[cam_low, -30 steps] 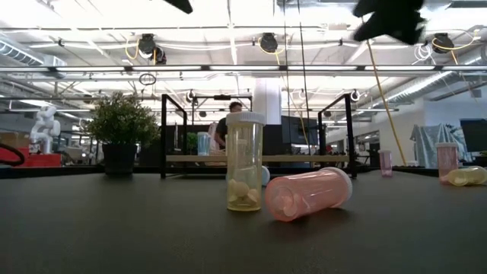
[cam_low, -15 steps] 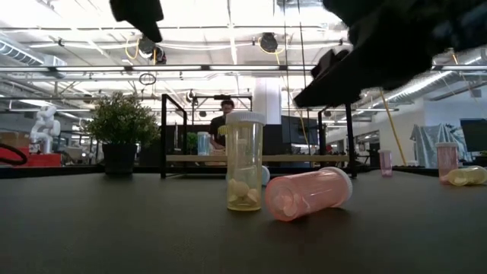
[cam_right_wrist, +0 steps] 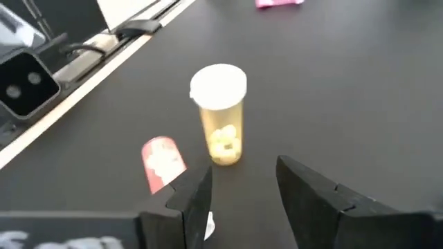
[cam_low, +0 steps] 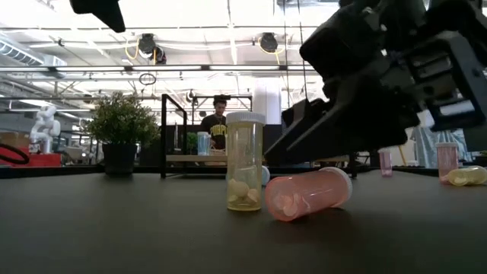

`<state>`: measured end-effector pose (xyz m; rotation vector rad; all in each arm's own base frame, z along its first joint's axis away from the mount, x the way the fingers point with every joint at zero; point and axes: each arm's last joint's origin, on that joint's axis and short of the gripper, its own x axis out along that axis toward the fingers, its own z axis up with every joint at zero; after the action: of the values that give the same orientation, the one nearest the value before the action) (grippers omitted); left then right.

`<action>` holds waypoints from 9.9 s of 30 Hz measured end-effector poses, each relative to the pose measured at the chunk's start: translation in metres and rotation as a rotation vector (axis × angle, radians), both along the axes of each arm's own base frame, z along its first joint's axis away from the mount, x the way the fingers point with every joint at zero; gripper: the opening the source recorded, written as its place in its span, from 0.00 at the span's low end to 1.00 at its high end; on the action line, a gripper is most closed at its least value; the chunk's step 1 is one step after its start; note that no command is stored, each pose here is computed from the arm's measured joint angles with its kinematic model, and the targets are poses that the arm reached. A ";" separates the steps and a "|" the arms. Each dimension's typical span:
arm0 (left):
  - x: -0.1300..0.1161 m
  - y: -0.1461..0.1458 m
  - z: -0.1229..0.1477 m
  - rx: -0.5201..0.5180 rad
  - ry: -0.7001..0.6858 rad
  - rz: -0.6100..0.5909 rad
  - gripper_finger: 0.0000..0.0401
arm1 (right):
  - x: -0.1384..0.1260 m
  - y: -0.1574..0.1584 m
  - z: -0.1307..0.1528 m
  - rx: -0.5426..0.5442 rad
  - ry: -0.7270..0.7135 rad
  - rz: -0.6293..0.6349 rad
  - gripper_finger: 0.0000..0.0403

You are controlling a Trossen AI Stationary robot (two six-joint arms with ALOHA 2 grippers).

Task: Pick and place medicine bottles onto shelf by color
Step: Put the bottom center yellow pill bottle on the shelf, then put the top right pink pill bottle on the shelf

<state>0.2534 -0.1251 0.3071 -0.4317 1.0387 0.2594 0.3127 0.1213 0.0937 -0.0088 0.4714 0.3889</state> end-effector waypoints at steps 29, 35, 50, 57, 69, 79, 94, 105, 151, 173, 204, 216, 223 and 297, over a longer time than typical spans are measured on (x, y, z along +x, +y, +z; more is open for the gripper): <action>0.017 -0.007 0.012 -0.017 -0.238 0.008 0.61 | 0.035 0.016 -0.012 0.082 0.080 0.013 0.29; 0.025 0.000 0.017 0.014 -0.300 -0.020 0.61 | 0.037 0.009 0.011 0.064 0.029 -0.050 0.24; 0.073 0.015 0.002 0.088 -0.398 -0.166 0.61 | 0.006 -0.034 0.096 0.151 0.194 -0.272 0.24; 0.109 0.037 -0.004 0.084 -0.349 -0.185 0.61 | -0.009 -0.041 0.113 0.101 0.224 -0.317 0.24; 0.131 0.043 -0.020 0.078 -0.296 -0.334 0.61 | -0.011 -0.041 0.114 0.097 0.227 -0.322 0.24; 0.137 0.052 -0.026 0.086 -0.287 -0.270 0.61 | -0.011 -0.038 0.115 0.076 0.204 -0.318 0.24; 0.138 0.051 -0.032 0.084 -0.268 -0.281 0.61 | -0.011 -0.038 0.115 0.071 0.203 -0.320 0.24; 0.139 0.053 -0.032 0.079 -0.269 -0.279 0.39 | -0.011 -0.039 0.115 0.070 0.204 -0.328 0.24; 0.086 0.315 -0.020 0.374 -0.129 0.280 0.32 | -0.101 -0.106 0.191 -0.017 0.201 -0.671 0.51; 0.104 0.336 -0.078 0.327 -0.014 0.164 0.32 | -0.103 -0.137 0.190 0.052 0.231 -0.797 0.50; 0.104 0.339 -0.082 0.327 -0.005 0.164 0.32 | -0.107 -0.137 0.194 0.061 0.213 -0.797 0.50; 0.103 0.341 -0.083 0.315 -0.007 0.188 0.40 | -0.112 -0.137 0.199 0.078 0.191 -0.804 0.50; 0.105 0.342 -0.088 0.307 0.002 0.190 0.56 | -0.115 -0.137 0.201 0.085 0.179 -0.806 0.51; 0.098 0.067 0.032 0.219 -0.427 0.184 0.64 | -0.192 -0.075 0.148 0.203 0.644 -0.843 0.14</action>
<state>0.3509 -0.0579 0.3395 -0.3631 0.5462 0.4204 0.1210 0.0465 0.2421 0.5110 1.0089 -0.4137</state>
